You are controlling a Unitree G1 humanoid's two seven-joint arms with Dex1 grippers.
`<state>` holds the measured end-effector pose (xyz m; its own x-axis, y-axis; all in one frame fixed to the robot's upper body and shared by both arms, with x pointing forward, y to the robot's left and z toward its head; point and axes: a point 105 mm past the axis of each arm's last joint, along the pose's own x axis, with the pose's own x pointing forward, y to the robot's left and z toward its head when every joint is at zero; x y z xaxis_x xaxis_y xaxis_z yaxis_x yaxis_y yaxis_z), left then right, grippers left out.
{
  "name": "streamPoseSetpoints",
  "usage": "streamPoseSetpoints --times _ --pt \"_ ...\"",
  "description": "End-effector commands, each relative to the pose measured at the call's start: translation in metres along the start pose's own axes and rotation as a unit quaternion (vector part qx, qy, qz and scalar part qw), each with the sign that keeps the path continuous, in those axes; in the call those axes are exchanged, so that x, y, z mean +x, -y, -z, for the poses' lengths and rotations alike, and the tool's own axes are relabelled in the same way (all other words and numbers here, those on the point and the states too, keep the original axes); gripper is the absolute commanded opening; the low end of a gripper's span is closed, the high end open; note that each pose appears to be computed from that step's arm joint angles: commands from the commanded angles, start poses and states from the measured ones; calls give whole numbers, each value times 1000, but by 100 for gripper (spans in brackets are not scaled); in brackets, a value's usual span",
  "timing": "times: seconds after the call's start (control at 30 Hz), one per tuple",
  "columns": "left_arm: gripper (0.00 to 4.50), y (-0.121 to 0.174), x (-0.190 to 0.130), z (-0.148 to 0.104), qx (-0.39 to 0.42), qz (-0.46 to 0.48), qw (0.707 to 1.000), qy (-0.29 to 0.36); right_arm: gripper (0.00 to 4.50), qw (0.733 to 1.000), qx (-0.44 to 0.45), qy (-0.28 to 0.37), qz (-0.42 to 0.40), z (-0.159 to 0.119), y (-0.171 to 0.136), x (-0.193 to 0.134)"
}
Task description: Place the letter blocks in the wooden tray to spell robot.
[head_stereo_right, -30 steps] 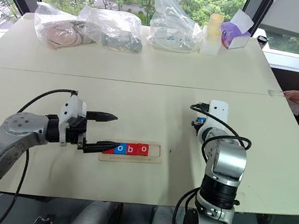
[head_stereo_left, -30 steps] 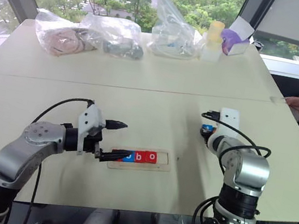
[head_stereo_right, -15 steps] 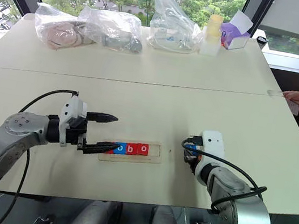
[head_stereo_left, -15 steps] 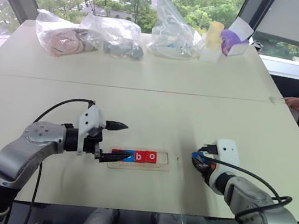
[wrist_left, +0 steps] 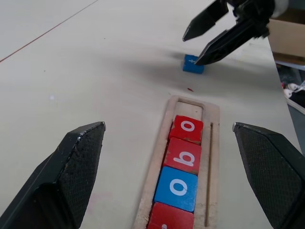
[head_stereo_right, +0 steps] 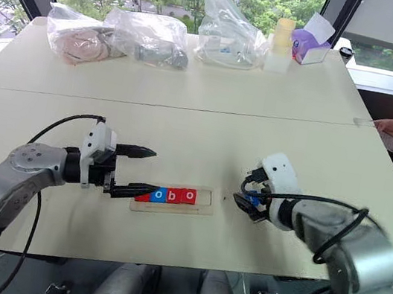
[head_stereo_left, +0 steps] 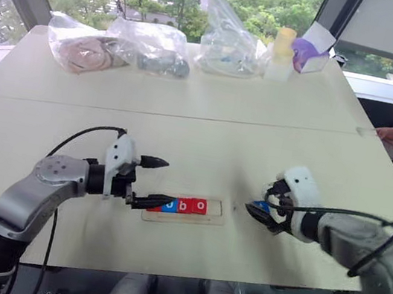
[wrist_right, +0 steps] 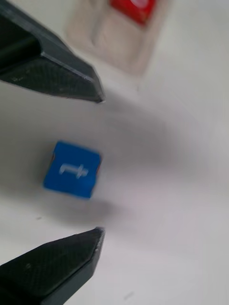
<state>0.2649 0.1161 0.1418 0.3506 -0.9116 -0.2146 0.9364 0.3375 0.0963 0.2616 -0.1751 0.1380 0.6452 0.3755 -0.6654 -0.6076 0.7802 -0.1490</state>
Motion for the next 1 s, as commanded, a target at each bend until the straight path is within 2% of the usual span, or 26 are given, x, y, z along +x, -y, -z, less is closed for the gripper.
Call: streamPoseSetpoints --times 0.03,0.13,0.2,0.3,0.6,0.7,0.87,1.0 --pt "450 -1 -1 -7 19 0 1000 7 444 991 -100 24 -85 -10 -7 -5" --pt "450 -1 0 -8 20 -1 1000 7 444 969 -223 7 -106 -2 6 -3" --pt "450 -1 0 -8 19 -3 1000 7 444 955 -271 -5 -122 5 15 3" --pt "450 0 -1 -9 19 -5 1000 8 444 935 -311 6 -168 10 17 8" --pt "450 -1 -4 -9 20 -13 1000 7 444 914 -353 14 -197 13 40 30" --pt "450 -1 -4 -9 20 -16 1000 8 359 912 -356 12 -203 12 42 33" --pt "450 -1 -5 -9 21 -19 1000 7 113 909 -355 22 -220 11 37 34" --pt "450 0 -5 -9 21 -19 1000 7 111 903 -360 51 -230 1 24 34"
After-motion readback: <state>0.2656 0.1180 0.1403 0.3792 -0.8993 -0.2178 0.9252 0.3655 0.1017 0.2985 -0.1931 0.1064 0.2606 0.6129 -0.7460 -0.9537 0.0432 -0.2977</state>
